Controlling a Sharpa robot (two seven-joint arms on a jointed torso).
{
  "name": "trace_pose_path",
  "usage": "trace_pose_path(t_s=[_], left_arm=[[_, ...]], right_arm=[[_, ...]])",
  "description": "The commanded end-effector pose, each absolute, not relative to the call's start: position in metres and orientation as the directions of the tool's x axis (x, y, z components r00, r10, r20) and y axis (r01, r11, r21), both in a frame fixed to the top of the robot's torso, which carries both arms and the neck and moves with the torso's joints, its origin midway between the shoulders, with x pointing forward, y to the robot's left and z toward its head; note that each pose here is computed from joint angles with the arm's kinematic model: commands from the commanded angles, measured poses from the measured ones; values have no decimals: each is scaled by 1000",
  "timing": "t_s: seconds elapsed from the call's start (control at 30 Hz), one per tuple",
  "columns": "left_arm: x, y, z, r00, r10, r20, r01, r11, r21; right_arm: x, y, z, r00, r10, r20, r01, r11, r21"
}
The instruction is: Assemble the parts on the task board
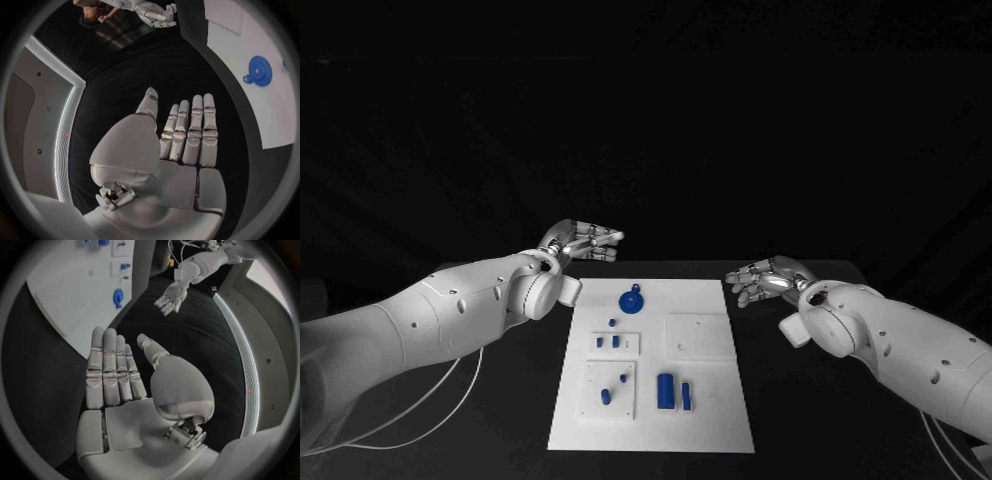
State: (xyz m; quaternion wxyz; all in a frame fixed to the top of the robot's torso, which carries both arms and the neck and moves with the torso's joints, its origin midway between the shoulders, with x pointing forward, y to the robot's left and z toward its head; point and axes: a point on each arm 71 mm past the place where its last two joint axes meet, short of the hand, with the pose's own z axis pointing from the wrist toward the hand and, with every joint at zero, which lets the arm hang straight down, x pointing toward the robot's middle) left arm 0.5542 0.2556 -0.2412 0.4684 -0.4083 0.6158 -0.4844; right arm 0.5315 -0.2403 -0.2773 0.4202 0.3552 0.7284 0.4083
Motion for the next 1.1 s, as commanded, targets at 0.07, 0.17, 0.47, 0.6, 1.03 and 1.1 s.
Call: trace_pose_path(t_s=[0.07,0.17,0.47,0.6,1.03,1.1], left_arm=[[563,259,-238,-169,-977,-133,-27,139,-990],[568,262,-239,-151,-982,-111,-29,117,-993],[574,273,-244,-117,-984,-138,-47,144,-988],[573,271,-244,-114,-984,-134,-46,140,-989],[531,233,-243,-72,-995,-64,-18,65,-998],[521,226,-242,-63,-997,-50,-14,51,-999]], right_arm=[[547,-254,-267,-253,960,-121,81,146,986],[555,-257,-266,-218,973,-75,54,88,995],[562,-258,-270,-186,979,-77,71,92,993],[562,-256,-267,-183,980,-75,63,88,994],[534,-223,-235,-117,993,-25,-33,22,999],[525,-217,-231,-103,995,-15,-40,11,999]])
